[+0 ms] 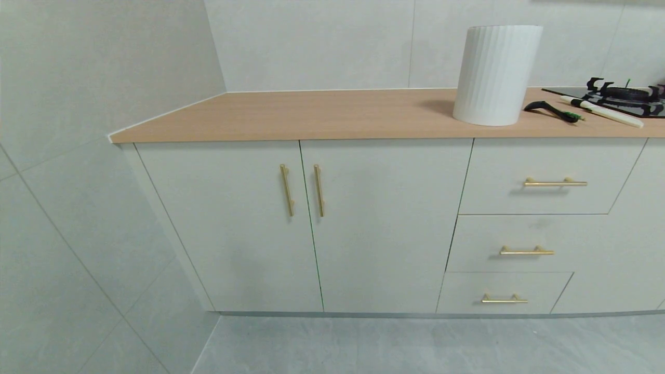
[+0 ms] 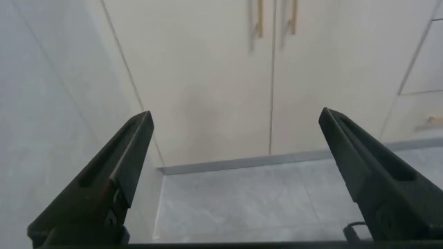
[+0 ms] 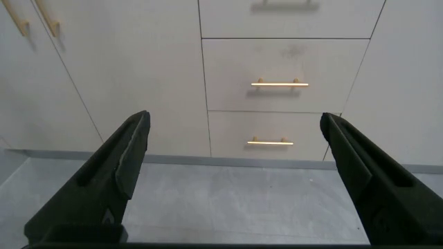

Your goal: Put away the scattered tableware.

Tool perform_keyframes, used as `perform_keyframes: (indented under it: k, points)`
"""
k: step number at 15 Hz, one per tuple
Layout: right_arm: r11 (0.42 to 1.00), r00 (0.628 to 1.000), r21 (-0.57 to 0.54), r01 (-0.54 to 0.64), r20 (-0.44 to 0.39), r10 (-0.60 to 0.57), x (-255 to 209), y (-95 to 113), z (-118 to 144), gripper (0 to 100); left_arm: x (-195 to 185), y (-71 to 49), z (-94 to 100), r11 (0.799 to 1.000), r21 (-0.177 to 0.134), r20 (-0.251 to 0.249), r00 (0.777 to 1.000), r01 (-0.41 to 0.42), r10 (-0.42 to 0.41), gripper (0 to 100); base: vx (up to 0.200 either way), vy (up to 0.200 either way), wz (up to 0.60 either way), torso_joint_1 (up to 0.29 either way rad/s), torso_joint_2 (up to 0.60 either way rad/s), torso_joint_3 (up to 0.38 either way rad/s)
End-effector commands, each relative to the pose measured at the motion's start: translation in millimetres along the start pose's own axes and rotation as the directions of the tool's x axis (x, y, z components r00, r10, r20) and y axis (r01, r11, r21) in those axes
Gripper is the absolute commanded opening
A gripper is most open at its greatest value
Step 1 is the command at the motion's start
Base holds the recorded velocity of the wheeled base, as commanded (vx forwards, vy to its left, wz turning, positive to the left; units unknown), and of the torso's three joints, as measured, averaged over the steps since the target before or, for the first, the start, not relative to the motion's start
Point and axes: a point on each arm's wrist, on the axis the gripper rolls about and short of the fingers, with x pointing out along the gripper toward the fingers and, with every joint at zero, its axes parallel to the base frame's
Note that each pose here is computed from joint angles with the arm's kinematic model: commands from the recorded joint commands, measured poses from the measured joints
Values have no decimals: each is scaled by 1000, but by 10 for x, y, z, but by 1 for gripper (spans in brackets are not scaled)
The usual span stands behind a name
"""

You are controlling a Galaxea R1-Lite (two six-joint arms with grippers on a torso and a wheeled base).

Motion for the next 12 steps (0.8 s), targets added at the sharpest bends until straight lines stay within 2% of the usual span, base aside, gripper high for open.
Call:
perform_keyframes:
  k: [1,3,5,8,10,11,12]
  points:
    - [1000,1000,0,0,-9,0,3,0,-10,100,0,-1,-2,1000,16,-1,1000,4,-4,100,0,0,0,0,0,0]
    - [1000,1000,0,0,-8,0,3,0,-8,100,-1,-1,4,999,35,2,1000,5,-5,100,0,0,0,0,0,0]
    - [1000,1000,2,0,-8,0,3,0,-8,100,0,0,3,1000,12,3,1000,0,0,100,0,0,0,0,0,0]
    - [1000,1000,2,0,-8,0,3,0,-8,100,0,1,6,1000,-31,6,1000,-3,3,100,0,0,0,0,0,0]
    - [1000,1000,3,0,-8,0,3,0,-8,100,-1,2,13,997,-75,10,1000,-7,8,100,0,0,0,0,0,0]
    - [1000,1000,3,0,-8,0,3,0,-8,100,-2,2,19,994,-107,14,1000,-2,4,100,0,0,0,0,0,0]
    - [1000,1000,3,0,-8,0,3,0,-8,100,-1,1,18,994,-113,11,1000,1,0,100,0,0,0,0,0,0]
